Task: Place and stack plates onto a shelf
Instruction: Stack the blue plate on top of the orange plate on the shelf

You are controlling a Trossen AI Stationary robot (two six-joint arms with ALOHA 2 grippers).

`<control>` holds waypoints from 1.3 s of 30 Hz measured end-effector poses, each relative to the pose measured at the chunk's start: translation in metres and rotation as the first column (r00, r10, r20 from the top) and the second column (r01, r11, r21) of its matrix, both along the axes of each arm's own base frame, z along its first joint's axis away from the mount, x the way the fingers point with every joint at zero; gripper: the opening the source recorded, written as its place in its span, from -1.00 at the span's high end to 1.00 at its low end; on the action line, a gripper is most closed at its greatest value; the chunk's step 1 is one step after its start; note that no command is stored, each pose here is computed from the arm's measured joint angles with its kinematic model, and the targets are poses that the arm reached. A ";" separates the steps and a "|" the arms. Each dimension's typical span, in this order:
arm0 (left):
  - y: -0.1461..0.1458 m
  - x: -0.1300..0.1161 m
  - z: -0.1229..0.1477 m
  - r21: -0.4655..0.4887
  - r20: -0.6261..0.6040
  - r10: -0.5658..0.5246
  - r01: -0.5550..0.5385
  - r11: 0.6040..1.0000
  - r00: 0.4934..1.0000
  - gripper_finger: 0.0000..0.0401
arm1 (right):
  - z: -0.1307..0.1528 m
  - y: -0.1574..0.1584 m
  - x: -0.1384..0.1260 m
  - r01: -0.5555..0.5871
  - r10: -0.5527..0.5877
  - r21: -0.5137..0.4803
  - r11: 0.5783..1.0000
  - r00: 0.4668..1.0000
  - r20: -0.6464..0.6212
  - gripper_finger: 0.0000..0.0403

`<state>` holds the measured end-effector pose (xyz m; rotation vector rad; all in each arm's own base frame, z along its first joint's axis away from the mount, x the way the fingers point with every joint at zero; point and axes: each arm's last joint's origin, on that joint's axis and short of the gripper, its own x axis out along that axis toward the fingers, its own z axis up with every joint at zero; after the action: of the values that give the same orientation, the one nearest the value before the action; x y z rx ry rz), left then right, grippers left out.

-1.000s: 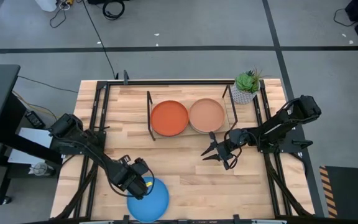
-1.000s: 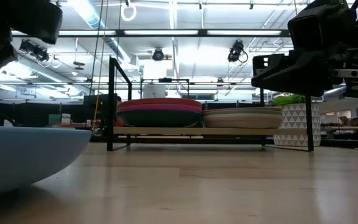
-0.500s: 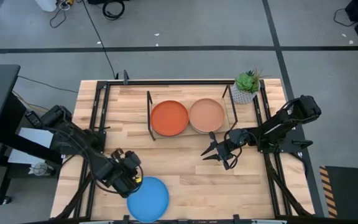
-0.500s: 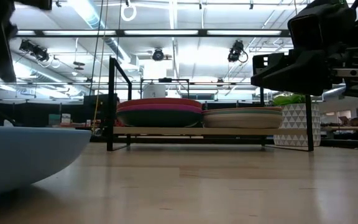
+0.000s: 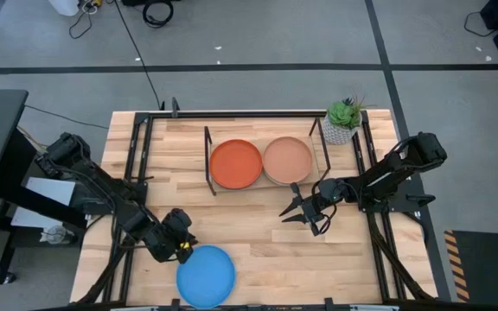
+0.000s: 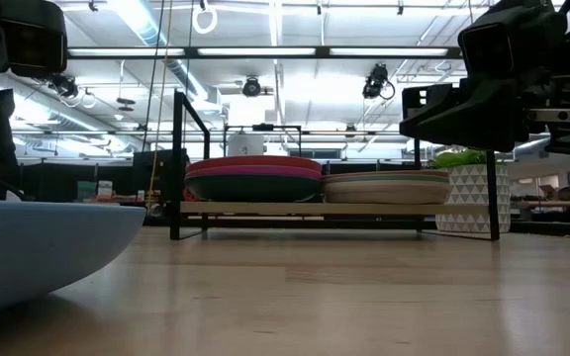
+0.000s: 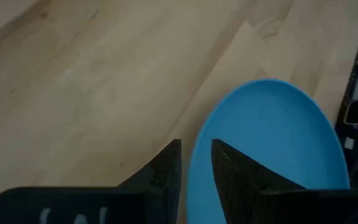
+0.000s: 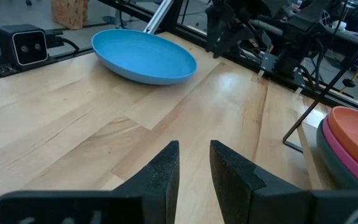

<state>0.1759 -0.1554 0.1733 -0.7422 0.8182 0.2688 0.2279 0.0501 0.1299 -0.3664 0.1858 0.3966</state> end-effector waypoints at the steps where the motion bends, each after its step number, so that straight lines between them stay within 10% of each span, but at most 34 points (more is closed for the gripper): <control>1: 0.000 0.000 0.000 0.002 -0.002 -0.001 0.001 1.000 1.000 0.53 | 0.000 0.000 0.000 0.000 0.000 0.002 1.000 1.000 -0.001 0.52; 17: 0.000 0.004 -0.009 0.115 -0.012 -0.054 0.055 0.992 0.998 -0.04 | -0.002 0.000 0.000 0.005 -0.004 0.013 1.000 1.000 -0.022 0.52; 39: -0.016 0.017 -0.044 0.089 -0.097 -0.139 0.147 0.985 0.986 0.37 | -0.002 0.000 0.000 0.006 -0.006 0.019 1.000 1.000 -0.025 0.52</control>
<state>0.1929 -0.1710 0.1291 -0.5815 0.9338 0.2120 0.2275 0.0500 0.1284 -0.3420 0.2068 0.3970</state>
